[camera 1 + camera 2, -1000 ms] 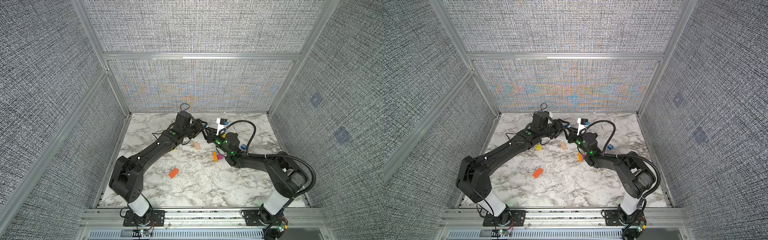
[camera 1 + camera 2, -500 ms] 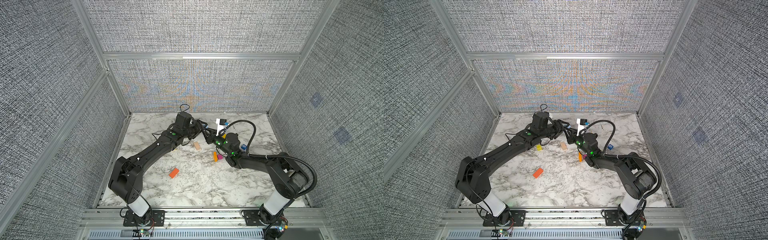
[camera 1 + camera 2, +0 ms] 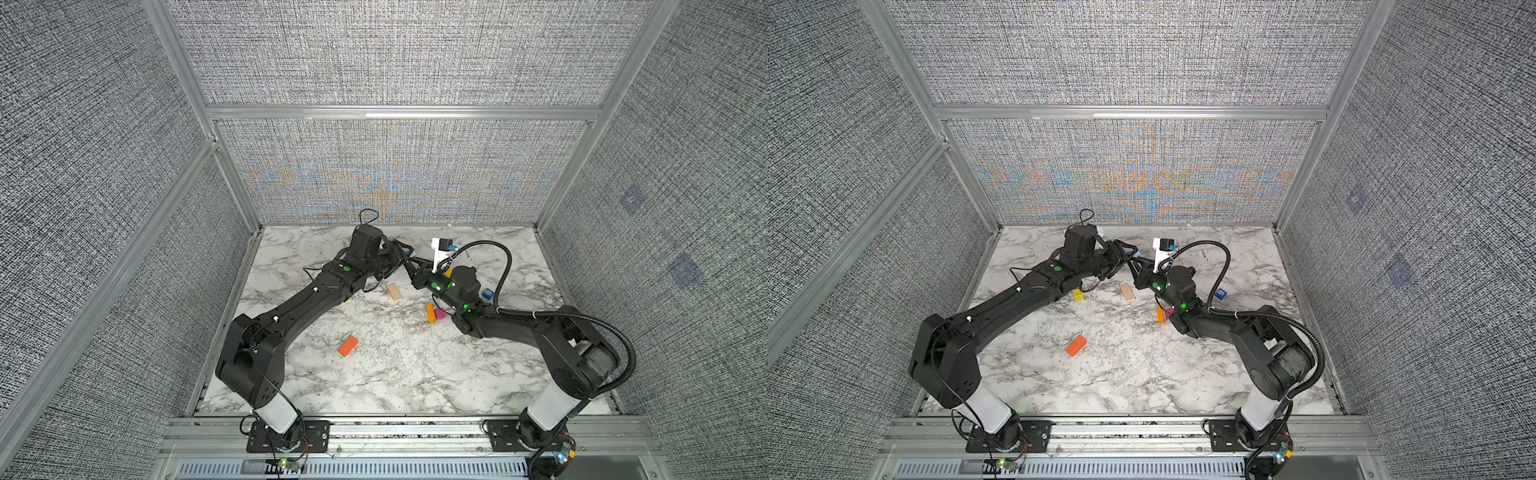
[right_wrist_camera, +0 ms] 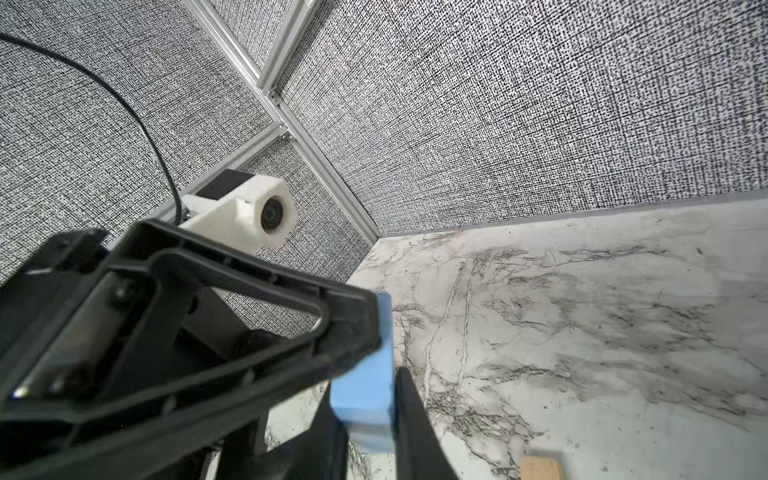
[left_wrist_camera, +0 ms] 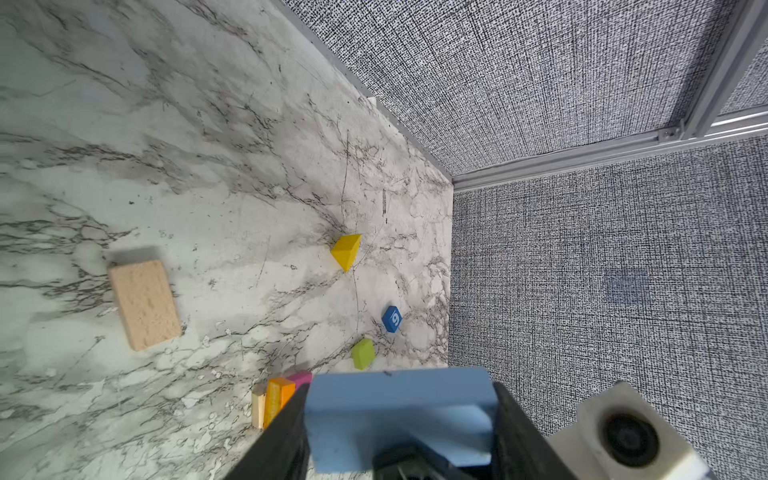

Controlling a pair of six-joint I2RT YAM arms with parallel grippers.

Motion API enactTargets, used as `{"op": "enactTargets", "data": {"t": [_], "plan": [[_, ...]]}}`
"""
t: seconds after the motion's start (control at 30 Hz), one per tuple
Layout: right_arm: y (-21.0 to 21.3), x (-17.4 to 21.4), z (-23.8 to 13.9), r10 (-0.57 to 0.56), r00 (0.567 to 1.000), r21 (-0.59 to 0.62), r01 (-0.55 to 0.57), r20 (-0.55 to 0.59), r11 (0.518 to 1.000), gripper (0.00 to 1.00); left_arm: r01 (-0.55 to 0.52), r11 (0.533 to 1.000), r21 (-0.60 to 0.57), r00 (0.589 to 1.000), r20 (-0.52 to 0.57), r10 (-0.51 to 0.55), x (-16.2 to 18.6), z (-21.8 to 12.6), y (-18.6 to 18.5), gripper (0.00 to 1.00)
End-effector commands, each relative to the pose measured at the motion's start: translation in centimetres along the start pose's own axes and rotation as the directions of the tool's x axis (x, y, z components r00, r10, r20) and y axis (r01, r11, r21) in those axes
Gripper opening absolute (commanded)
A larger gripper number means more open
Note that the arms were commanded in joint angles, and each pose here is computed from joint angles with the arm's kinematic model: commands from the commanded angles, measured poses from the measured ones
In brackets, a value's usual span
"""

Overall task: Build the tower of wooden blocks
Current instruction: 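Grasp the light blue block with the right gripper while left gripper releases it, then carry the light blue block to the magenta cube while left gripper withdraws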

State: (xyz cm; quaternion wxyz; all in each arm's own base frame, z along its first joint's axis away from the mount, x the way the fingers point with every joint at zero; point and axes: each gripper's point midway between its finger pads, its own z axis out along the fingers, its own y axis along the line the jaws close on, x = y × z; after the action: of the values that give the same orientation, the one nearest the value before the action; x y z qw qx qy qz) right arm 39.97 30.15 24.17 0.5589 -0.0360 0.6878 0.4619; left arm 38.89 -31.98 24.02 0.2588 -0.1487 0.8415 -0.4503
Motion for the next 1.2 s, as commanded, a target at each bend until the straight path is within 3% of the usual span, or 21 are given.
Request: {"op": "enactTargets", "data": {"t": [0.0, 0.1, 0.17, 0.3, 0.4, 0.6, 0.73, 0.93, 1.03, 1.17], "plan": [[-0.4, -0.7, -0.1, 0.034, 0.999, 0.025, -0.035, 0.026, 0.999, 0.13, -0.017, 0.999, 0.029, 1.0, 0.022, 0.016, -0.6, -0.3, -0.9, 0.51], [-0.6, -0.4, -0.3, 0.028, 1.0, 0.036, -0.028, 0.012, 0.999, 0.12, -0.032, 0.999, 0.039, 0.999, 0.013, 0.031, -0.4, -0.2, -1.1, 0.7], [-0.6, -0.2, -0.5, 0.026, 1.0, 0.039, -0.026, 0.003, 0.999, 0.11, -0.058, 0.998, 0.035, 0.998, 0.011, 0.058, -0.4, -0.5, -1.2, 0.98], [-0.9, 0.3, -1.6, 0.008, 0.999, 0.08, -0.004, -0.048, 0.997, 0.11, -0.134, 0.991, 0.004, 0.99, 0.053, 0.133, -1.2, -1.9, -1.1, 0.99], [-2.1, 0.6, -2.8, 0.001, 0.989, 0.162, 0.023, -0.15, 0.987, 0.11, -0.171, 0.985, -0.024, 0.98, 0.1, 0.173, -2.0, -3.5, -0.7, 0.99], [-4.1, 0.3, -7.3, 0.055, 0.926, 0.278, 0.055, -0.373, 0.959, 0.11, -0.227, 0.967, -0.112, 0.958, 0.151, 0.242, -2.9, -6.8, 1.9, 0.99], [-4.9, -0.1, -10.6, 0.134, 0.838, 0.347, 0.069, -0.529, 0.935, 0.11, -0.29, 0.938, -0.191, 0.933, 0.162, 0.322, -2.9, -8.8, 3.5, 0.99], [-4.5, 1.4, -14.2, 0.237, 0.605, 0.382, 0.122, -0.76, 0.916, 0.11, -0.362, 0.887, -0.288, 0.896, 0.156, 0.416, -2.7, -10.9, 5.7, 0.99], [-4.8, 1.6, -15.1, 0.269, 0.519, 0.406, 0.167, -0.811, 0.899, 0.11, -0.374, 0.877, -0.302, 0.891, 0.146, 0.43, -2.1, -11.3, 6.8, 0.99], [-5.4, 1.3, -15.8, 0.301, 0.442, 0.43, 0.227, -0.845, 0.874, 0.11, -0.361, 0.872, -0.331, 0.905, 0.101, 0.413, -0.5, -10.8, 9.8, 0.99]]}}
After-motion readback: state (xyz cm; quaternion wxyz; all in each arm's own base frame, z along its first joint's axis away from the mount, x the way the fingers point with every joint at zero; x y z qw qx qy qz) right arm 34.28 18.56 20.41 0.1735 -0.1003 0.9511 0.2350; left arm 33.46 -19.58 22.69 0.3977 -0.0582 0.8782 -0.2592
